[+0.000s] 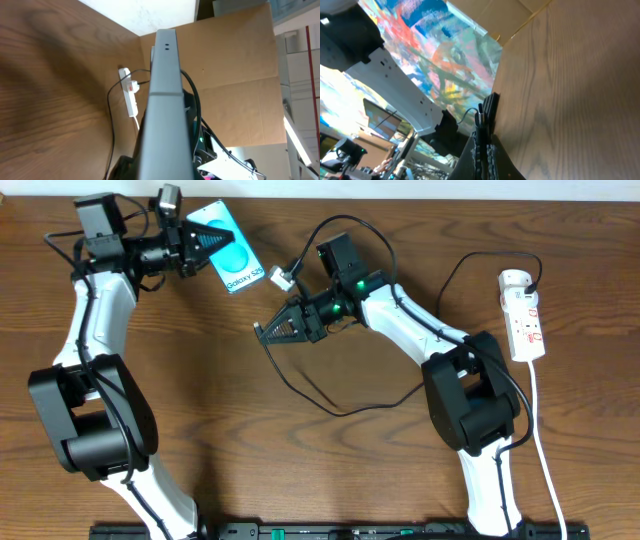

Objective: Plug charger to phone and switch on socket

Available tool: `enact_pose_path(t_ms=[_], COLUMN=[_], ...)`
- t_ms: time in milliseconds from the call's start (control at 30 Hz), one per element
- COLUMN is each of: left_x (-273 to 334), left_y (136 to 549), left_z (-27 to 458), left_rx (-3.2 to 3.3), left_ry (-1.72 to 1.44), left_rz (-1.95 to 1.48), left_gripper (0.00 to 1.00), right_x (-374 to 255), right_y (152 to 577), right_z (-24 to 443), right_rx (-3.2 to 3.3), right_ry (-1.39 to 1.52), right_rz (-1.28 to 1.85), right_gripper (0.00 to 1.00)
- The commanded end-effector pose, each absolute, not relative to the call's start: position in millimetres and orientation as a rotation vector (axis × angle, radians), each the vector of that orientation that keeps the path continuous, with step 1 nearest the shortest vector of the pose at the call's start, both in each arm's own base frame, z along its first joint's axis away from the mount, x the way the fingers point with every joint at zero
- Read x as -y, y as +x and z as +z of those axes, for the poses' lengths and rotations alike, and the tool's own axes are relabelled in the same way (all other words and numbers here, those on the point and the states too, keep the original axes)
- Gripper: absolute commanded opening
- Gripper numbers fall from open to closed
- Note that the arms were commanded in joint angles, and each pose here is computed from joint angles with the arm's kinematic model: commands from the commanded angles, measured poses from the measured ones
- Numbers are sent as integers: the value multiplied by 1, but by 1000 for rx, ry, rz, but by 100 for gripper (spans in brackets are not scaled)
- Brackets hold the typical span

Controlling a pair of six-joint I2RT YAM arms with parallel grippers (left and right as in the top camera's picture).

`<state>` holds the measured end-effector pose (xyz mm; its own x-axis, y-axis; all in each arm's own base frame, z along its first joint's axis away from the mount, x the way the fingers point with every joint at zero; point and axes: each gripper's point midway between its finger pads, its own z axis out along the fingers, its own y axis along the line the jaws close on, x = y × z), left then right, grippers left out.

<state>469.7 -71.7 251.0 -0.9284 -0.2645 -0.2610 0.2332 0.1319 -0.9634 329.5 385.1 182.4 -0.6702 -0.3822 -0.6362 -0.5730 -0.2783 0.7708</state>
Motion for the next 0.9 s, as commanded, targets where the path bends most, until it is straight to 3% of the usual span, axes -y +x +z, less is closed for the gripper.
enact_pose_path(t_ms=[0,867], left_x=[74,97], left_y=[462,458], left_z=[271,272], left_rx=[-2010,-2023], left_ry=[52,111], left_rz=[-1872,-1898], left_gripper=[7,7], right_x=[-375,-365], right_y=[338,365], right_z=[210,225], right_rx=[-1787,-1771], right_ry=[-1171,-1136], right_rz=[2113,2076], right_gripper=[1,1])
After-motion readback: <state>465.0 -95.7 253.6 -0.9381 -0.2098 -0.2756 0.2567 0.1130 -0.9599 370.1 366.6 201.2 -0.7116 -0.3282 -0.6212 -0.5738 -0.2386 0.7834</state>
